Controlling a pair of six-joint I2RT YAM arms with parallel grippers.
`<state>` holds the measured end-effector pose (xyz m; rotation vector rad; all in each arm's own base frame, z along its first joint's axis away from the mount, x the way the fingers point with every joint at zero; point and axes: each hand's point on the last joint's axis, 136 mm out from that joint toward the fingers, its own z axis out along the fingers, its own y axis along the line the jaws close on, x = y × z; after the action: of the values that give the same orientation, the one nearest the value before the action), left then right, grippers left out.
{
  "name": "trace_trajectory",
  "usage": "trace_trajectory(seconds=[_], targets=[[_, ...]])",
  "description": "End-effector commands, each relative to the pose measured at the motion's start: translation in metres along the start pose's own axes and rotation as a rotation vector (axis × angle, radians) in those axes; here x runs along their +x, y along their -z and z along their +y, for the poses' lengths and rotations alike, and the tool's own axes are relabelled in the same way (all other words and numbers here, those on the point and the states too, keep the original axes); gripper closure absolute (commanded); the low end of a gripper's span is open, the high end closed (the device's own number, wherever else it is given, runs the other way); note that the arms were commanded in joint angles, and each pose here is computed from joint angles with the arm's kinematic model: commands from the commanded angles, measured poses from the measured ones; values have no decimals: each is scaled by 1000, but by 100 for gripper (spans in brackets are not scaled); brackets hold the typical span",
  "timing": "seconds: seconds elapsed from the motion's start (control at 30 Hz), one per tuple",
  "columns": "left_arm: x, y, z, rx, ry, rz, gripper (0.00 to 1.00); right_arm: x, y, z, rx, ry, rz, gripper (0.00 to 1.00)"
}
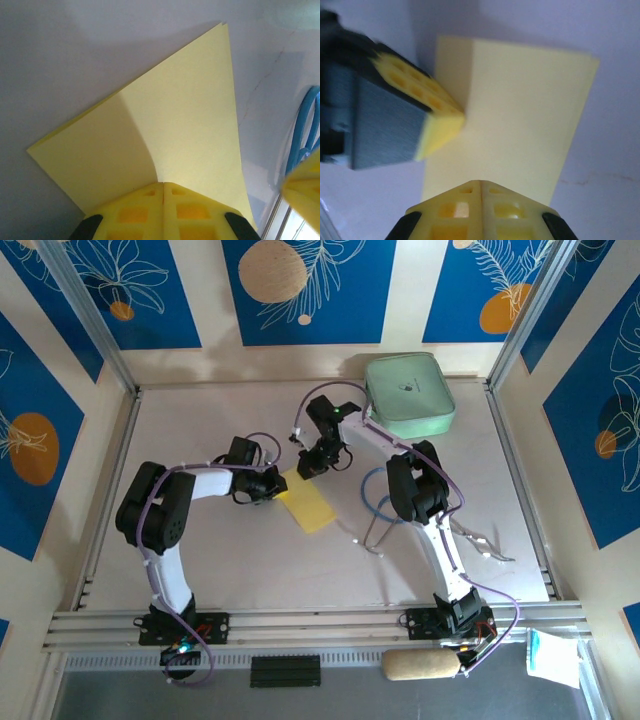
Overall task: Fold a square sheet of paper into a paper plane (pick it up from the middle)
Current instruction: First fold the square sheet of paper in half at the center of the table.
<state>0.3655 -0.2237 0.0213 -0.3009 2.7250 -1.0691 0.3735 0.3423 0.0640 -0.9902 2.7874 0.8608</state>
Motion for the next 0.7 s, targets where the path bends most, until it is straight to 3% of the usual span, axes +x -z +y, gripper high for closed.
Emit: trace_trajectory(seconds=[0.0,0.13,0.3,0.67], targets=[[-4,-5,9,-30,31,-12,97,-16,30,33,-75,-122,-80,94],[-2,-5,14,-43,72,-22,98,2,29,45,-127,-359,-101,93],[0,-7,21,-43,162,-50,98,24,18,53,-177,-516,-115,96],[4,-14,22,-18,210,-71,98,31,-25,51,-191,-560,-37,99]])
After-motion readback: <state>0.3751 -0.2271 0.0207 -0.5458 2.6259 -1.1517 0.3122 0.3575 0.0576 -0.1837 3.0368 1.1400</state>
